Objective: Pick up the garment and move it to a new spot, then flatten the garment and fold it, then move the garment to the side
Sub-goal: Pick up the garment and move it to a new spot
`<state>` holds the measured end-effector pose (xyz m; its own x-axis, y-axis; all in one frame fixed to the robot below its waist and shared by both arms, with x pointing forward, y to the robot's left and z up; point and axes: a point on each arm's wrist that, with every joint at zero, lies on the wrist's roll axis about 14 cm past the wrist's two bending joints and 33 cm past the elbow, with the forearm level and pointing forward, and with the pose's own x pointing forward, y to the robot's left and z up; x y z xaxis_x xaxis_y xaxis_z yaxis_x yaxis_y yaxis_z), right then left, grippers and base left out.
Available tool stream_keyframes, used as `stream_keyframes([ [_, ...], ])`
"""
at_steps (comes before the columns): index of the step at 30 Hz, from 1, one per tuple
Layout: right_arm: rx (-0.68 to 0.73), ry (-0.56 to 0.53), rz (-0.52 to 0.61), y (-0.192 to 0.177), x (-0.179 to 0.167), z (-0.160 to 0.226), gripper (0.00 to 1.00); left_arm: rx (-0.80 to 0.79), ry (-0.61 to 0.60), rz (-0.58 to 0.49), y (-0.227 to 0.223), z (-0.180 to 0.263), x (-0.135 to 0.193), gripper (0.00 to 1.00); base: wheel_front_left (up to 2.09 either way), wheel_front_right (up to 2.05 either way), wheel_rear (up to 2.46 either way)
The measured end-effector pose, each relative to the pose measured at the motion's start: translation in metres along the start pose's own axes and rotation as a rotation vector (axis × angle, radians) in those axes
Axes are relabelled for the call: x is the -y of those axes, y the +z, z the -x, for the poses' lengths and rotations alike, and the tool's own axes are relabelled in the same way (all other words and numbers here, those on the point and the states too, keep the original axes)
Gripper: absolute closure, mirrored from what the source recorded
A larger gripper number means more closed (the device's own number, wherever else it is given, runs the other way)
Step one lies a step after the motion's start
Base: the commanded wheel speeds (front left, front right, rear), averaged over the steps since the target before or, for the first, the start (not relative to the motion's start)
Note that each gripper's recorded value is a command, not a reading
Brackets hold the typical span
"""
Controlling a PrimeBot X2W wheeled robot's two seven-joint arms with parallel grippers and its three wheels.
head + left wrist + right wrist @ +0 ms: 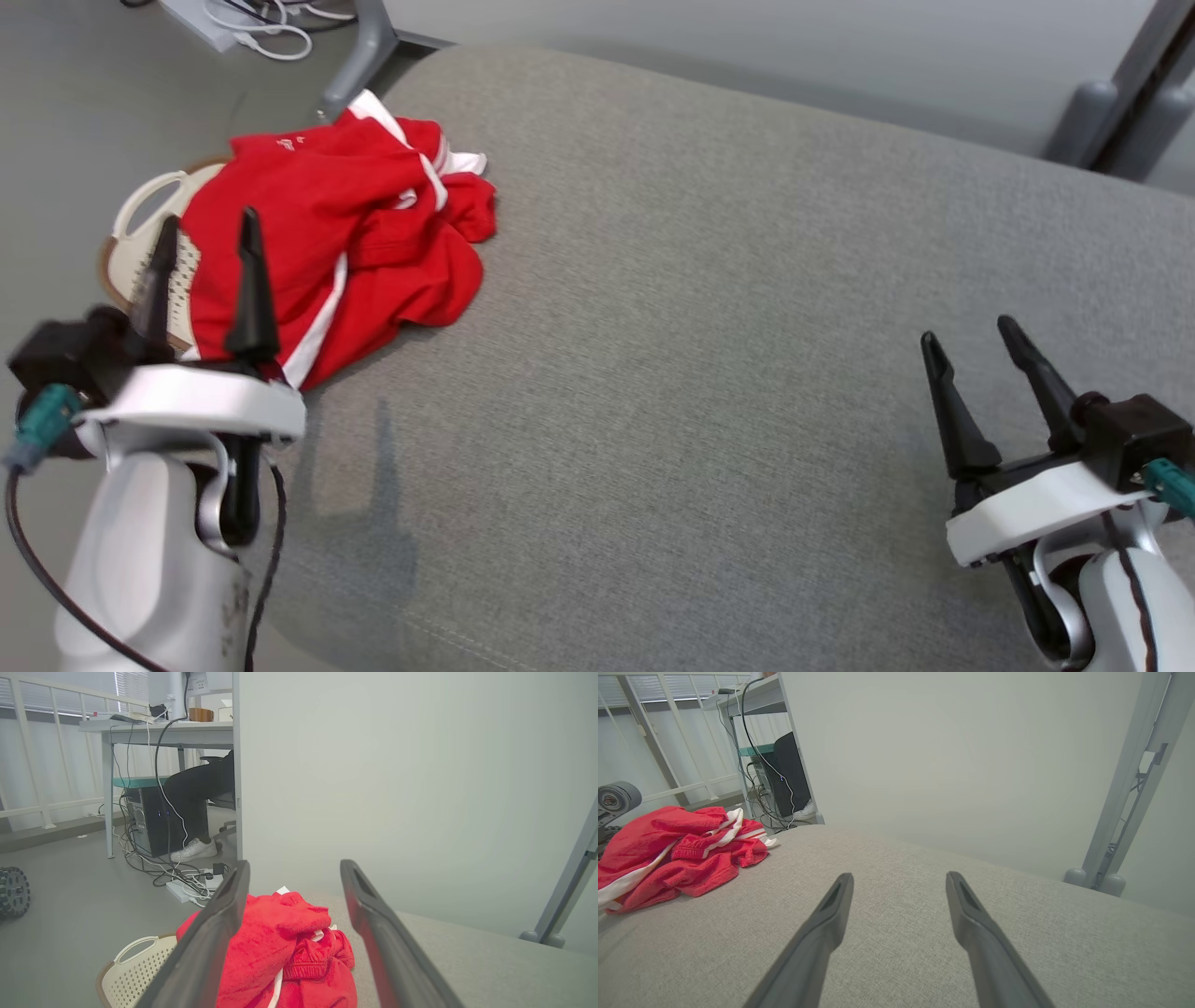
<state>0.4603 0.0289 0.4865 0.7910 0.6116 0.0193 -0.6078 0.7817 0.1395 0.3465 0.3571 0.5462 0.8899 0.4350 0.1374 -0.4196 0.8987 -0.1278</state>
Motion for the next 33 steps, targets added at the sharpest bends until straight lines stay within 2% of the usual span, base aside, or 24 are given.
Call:
stream_keyframes([
  [3,-0.010,-0.021,0.005,-0.003,0.015,-0.001,0.00,-0.007,-0.004,0.011,-0.003,-0.023,0.003,0.00,0.00,0.00,0.00],
  [6,-0.021,-0.044,0.003,-0.008,0.029,-0.001,0.00,-0.078,-0.015,0.006,-0.024,-0.042,0.007,0.00,0.00,0.00,0.00],
  [11,-0.049,-0.085,-0.008,-0.024,0.052,0.001,0.00,-0.296,-0.022,-0.026,-0.082,-0.063,0.010,0.00,0.00,0.00,0.00],
  [22,-0.093,-0.119,-0.021,-0.046,0.072,0.004,0.00,-0.608,0.062,-0.146,-0.147,-0.059,-0.027,0.00,0.00,0.00,0.00],
  [23,-0.093,-0.120,-0.020,-0.046,0.072,0.004,0.00,-0.627,0.068,-0.154,-0.150,-0.057,-0.029,0.15,0.00,0.00,0.00],
  [24,-0.091,-0.120,-0.020,-0.045,0.073,0.003,0.00,-0.647,0.074,-0.159,-0.153,-0.055,-0.031,0.49,0.00,0.00,0.00],
  [25,-0.087,-0.121,-0.021,-0.044,0.073,0.002,0.00,-0.667,0.075,-0.173,-0.157,-0.052,-0.034,0.71,0.00,0.00,0.00],
  [26,-0.085,-0.122,-0.023,-0.044,0.074,0.002,0.00,-0.679,0.077,-0.189,-0.158,-0.051,-0.036,1.00,0.00,0.00,0.00],
  [33,-0.082,-0.134,-0.024,-0.041,0.078,0.005,0.00,-0.705,0.091,-0.227,-0.162,-0.046,-0.046,1.00,0.00,0.00,0.00],
])
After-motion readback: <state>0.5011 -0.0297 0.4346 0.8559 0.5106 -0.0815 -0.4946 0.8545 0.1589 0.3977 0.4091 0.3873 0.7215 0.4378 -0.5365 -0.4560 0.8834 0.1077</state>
